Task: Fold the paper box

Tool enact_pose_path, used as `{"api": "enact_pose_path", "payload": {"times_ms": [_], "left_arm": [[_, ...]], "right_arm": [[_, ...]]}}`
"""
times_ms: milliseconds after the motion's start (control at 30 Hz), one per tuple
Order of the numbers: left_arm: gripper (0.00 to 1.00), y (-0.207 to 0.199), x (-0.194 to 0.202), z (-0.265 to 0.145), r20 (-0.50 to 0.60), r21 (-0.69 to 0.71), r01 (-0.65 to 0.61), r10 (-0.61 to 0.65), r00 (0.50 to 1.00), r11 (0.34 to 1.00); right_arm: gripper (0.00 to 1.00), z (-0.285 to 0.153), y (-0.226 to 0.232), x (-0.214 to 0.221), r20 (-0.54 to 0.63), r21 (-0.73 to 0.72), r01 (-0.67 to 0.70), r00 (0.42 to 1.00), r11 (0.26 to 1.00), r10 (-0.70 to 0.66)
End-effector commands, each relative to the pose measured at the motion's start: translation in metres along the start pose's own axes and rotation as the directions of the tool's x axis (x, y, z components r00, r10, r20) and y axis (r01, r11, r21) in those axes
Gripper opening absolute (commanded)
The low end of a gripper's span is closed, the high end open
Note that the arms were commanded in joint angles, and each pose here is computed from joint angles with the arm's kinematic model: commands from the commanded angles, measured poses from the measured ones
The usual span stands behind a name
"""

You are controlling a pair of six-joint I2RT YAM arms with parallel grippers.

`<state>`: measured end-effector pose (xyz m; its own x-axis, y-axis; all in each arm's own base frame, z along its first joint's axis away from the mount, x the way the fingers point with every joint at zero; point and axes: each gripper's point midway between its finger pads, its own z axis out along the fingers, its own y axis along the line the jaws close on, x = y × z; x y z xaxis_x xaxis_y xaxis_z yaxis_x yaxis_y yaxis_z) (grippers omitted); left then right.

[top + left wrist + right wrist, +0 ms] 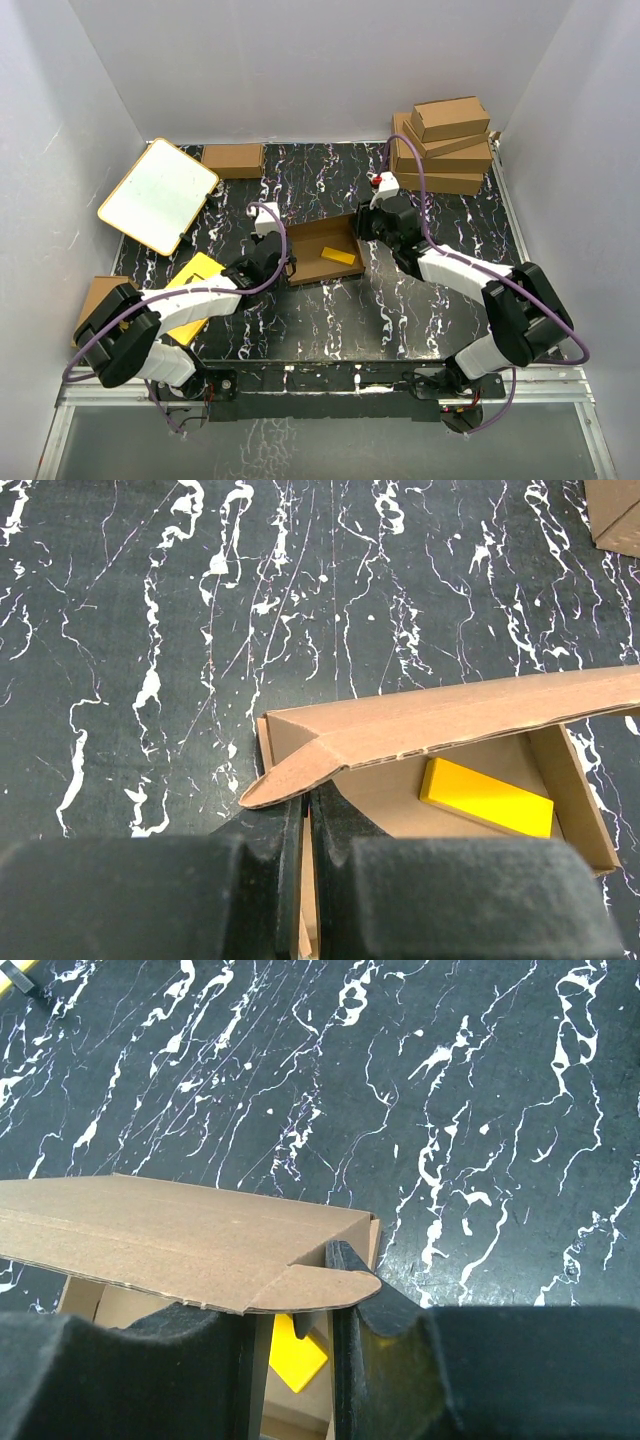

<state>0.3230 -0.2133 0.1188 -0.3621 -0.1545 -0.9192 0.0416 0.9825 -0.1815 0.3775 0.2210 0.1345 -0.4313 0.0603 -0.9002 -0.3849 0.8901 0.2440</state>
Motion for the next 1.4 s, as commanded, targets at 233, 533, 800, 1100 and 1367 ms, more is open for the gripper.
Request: {"api": "enact_pose_path", "payload": {"times_ms": [233,533,800,1100,1367], "left_arm": [[0.0,-0.046,-0.023,-0.013,-0.036,0.168,0.066,-0.061,0.998,0.984],[0.0,-0.046,-0.029,-0.012,-0.072,0.165,0.083,-0.072,0.995,0.983],[0.0,-0.036,-0.033,-0.006,-0.097,0.145,0.091,-0.077,0.992,0.985],[0.0,-0.035,-0.033,-0.004,-0.131,0.162,0.109,-0.088,0.987,0.981],[0.0,-0.04,-0.033,-0.002,-0.18,0.191,0.133,-0.098,0.979,0.973]], "right_arm": [[0.3,0.003,0.044,-0.002,-0.036,-0.164,-0.032,0.999,0.986,0.027],[0.32,0.003,0.052,-0.008,-0.052,-0.191,-0.046,0.998,0.98,0.036],[0.33,0.004,0.049,-0.009,-0.033,-0.191,-0.011,0.999,0.982,0.005],[0.34,0.003,0.056,-0.017,-0.028,-0.233,-0.033,0.999,0.972,0.027],[0.35,0.008,0.06,-0.018,-0.051,-0.249,-0.047,0.998,0.967,0.036]]}}
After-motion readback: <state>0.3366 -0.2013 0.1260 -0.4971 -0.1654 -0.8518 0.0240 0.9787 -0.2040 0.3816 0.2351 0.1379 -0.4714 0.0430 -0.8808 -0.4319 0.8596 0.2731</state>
